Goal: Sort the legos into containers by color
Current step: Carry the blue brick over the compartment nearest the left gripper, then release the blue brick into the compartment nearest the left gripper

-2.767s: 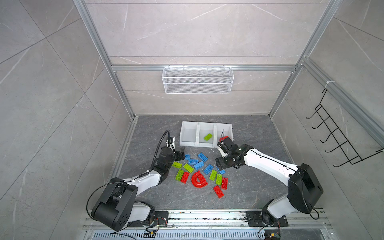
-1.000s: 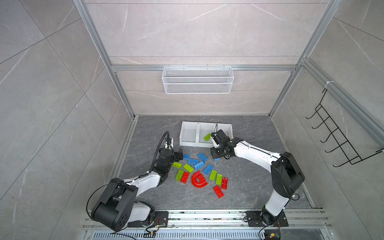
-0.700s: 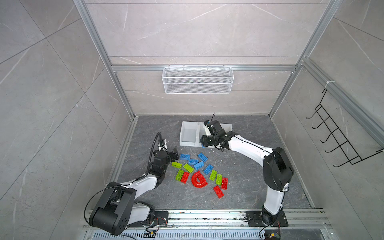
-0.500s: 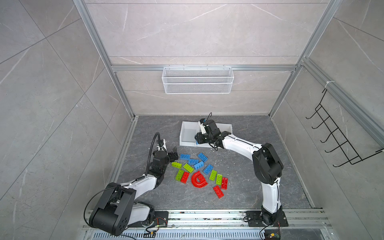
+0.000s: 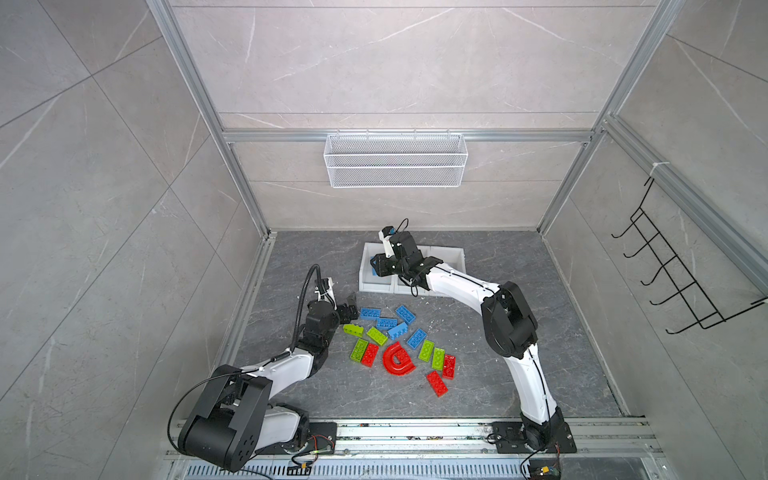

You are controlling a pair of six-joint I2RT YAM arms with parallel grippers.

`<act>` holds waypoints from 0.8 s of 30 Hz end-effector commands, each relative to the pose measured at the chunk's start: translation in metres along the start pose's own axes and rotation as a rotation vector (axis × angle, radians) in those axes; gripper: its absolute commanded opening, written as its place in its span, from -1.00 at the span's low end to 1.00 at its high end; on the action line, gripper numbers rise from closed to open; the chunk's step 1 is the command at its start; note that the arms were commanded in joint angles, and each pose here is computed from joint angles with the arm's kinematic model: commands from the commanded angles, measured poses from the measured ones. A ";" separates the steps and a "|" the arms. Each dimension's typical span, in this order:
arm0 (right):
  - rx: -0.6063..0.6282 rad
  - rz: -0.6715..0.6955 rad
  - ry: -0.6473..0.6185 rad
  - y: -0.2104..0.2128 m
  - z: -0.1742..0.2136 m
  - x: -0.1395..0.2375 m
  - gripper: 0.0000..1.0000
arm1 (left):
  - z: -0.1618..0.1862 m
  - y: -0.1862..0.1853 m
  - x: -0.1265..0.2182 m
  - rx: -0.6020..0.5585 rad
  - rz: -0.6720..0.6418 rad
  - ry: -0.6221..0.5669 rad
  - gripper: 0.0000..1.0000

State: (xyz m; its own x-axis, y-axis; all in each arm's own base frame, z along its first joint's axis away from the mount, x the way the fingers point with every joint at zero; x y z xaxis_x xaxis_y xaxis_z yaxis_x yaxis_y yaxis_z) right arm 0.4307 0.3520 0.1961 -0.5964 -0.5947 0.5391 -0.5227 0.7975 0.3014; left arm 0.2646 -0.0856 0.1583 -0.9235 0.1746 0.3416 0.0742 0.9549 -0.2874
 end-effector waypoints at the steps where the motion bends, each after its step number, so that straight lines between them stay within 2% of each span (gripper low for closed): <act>1: 0.007 0.037 0.012 -0.003 0.000 -0.004 -0.22 | -0.014 -0.006 0.002 0.025 0.038 -0.070 0.94; 7: 0.023 0.055 0.024 -0.002 -0.005 -0.005 -0.18 | -0.016 -0.006 0.004 0.022 0.038 -0.081 0.94; 12: 0.040 0.052 0.009 0.005 -0.015 0.016 0.11 | -0.015 -0.006 0.003 0.025 0.046 -0.072 0.94; 15: 0.061 0.068 0.009 0.013 -0.016 0.053 0.17 | -0.015 -0.007 0.002 0.022 0.049 -0.071 0.94; 18: 0.048 0.095 0.047 0.012 0.000 0.100 0.21 | -0.015 -0.007 0.004 0.013 0.048 -0.074 0.94; 24: -0.092 0.202 0.226 -0.003 0.076 0.197 0.25 | -0.016 -0.008 0.003 0.006 0.061 -0.071 0.94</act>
State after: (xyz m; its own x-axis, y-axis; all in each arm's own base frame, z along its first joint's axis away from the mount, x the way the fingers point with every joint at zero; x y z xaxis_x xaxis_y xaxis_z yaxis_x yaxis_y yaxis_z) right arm 0.3100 0.2555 0.2523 -0.5803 -0.4751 0.6615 -0.4401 0.8663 0.2361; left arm 0.2642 -0.0865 0.1593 -0.9221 0.1877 0.3384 0.0864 0.9523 -0.2928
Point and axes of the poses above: each gripper's point midway between its finger pads, its own x axis back along the fingers, its own y axis along the line the jaws close on, z = x × y, the point moved 10 cm from there along x, back along the fingers, and after that the axes turned 3 degrees about x, right-handed, at the moved point
